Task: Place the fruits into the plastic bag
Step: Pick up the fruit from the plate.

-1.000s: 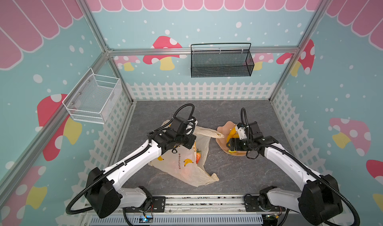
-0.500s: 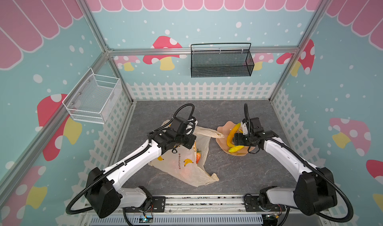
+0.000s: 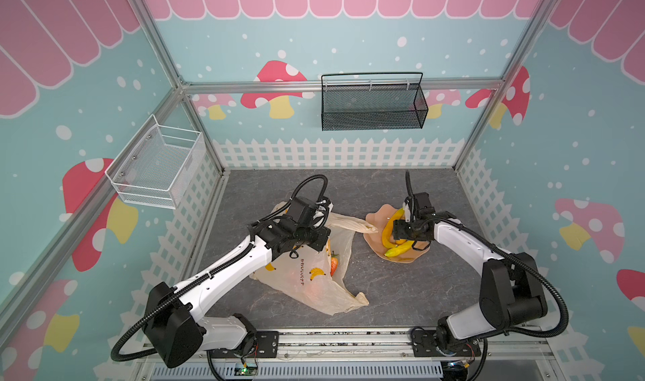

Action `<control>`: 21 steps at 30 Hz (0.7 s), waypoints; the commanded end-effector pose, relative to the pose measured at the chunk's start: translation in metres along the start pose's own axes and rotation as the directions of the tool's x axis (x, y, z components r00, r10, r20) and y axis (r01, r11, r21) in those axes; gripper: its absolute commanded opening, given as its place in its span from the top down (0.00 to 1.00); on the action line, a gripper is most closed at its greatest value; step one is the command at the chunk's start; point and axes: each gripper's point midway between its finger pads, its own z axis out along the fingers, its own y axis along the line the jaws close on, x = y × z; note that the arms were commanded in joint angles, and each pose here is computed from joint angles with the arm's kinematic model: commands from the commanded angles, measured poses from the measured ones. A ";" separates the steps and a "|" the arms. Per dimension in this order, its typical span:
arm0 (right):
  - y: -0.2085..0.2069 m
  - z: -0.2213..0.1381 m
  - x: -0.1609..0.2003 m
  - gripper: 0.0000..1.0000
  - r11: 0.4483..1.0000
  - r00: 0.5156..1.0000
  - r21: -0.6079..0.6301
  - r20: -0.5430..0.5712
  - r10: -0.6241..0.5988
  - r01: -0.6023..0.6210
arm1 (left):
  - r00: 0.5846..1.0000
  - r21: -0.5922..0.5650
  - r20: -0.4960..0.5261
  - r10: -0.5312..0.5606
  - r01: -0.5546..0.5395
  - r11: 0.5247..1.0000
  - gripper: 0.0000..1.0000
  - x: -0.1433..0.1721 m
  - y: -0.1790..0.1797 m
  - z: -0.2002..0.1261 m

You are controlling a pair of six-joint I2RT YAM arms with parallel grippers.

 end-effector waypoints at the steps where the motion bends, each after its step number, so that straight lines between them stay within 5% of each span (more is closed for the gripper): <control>1: -0.006 0.007 -0.007 0.29 1.000 1.000 0.023 0.005 -0.005 0.005 | 1.000 0.006 0.018 -0.014 0.014 1.000 1.00 -0.002 0.000 -0.006; 21: -0.014 0.038 -0.004 0.29 0.997 0.999 0.069 -0.034 -0.015 0.017 | 1.000 0.012 0.020 -0.010 0.009 1.000 1.00 -0.005 -0.002 -0.004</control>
